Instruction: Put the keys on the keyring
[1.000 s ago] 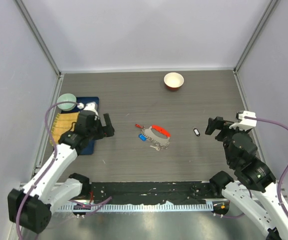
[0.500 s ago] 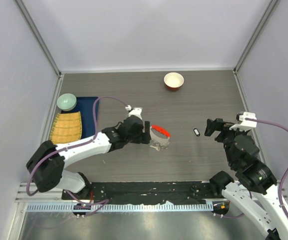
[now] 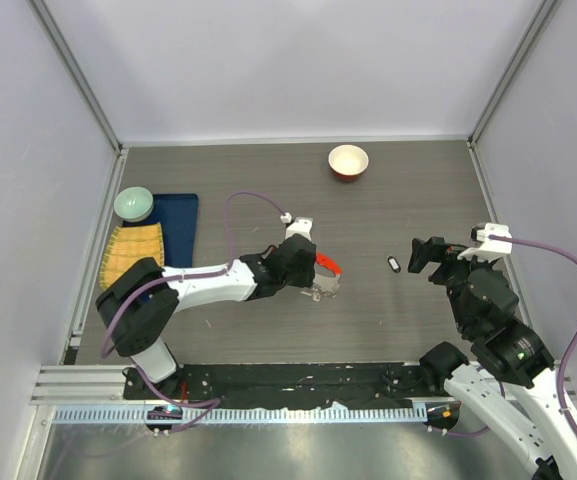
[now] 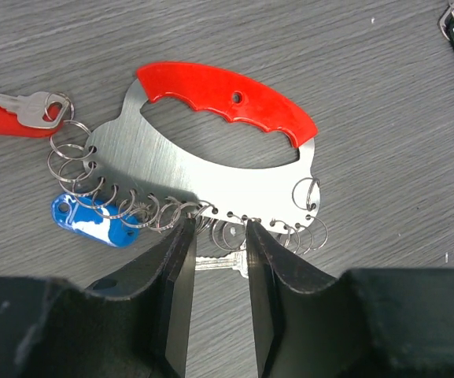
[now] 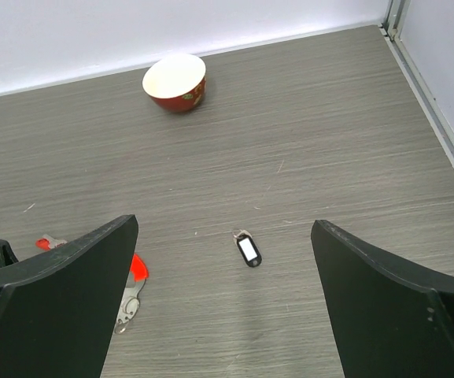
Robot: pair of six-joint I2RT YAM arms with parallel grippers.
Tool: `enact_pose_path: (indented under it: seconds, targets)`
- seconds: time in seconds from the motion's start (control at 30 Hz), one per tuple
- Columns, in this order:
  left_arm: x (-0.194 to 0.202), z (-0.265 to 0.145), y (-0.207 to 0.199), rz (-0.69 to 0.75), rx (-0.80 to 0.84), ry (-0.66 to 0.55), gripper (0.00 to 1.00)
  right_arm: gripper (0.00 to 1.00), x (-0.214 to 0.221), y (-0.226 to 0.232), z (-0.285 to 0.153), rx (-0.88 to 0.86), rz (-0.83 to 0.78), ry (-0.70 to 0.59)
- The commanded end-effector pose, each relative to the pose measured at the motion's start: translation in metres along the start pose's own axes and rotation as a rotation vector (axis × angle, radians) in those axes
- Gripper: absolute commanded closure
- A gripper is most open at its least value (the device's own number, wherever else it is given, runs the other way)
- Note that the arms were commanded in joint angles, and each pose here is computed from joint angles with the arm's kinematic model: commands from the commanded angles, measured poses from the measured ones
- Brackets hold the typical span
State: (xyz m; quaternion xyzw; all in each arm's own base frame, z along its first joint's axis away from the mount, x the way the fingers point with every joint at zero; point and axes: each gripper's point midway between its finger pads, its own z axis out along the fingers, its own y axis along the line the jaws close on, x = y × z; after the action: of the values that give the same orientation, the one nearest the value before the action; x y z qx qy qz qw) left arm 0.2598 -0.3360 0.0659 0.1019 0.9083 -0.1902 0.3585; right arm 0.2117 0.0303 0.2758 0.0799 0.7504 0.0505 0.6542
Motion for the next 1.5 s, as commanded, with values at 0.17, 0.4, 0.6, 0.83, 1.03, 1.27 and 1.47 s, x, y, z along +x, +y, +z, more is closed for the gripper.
enact_pose_path:
  seconds: [0.17,0.4,0.6,0.83,1.03,1.27,1.47]
  targets:
    - [-0.005,0.012,-0.005,-0.009,-0.007,-0.032,0.66,0.00,-0.005,0.005,0.003,-0.012,0.005,-0.021]
    - [0.006,0.019,0.006,0.012,-0.056,-0.004,0.66,0.00,-0.005,0.006,0.003,-0.018,0.004,-0.021]
    - [0.015,0.024,0.004,0.016,-0.048,0.037,0.67,0.00,-0.005,0.006,0.003,-0.021,0.003,-0.021]
    - [0.024,0.026,0.000,0.011,-0.024,0.071,0.77,0.00,-0.005,0.008,0.003,-0.029,0.006,-0.022]
    - [0.029,0.031,0.003,0.016,-0.040,0.083,0.84,0.00,-0.005,0.010,0.003,-0.042,0.005,-0.020]
    - [0.026,0.022,0.025,0.081,-0.137,0.078,1.00,0.00,-0.003,0.011,0.004,-0.048,-0.002,-0.014]
    - [0.020,-0.007,0.038,0.111,-0.155,0.062,1.00,0.00,-0.003,0.014,0.005,-0.060,-0.003,-0.011]
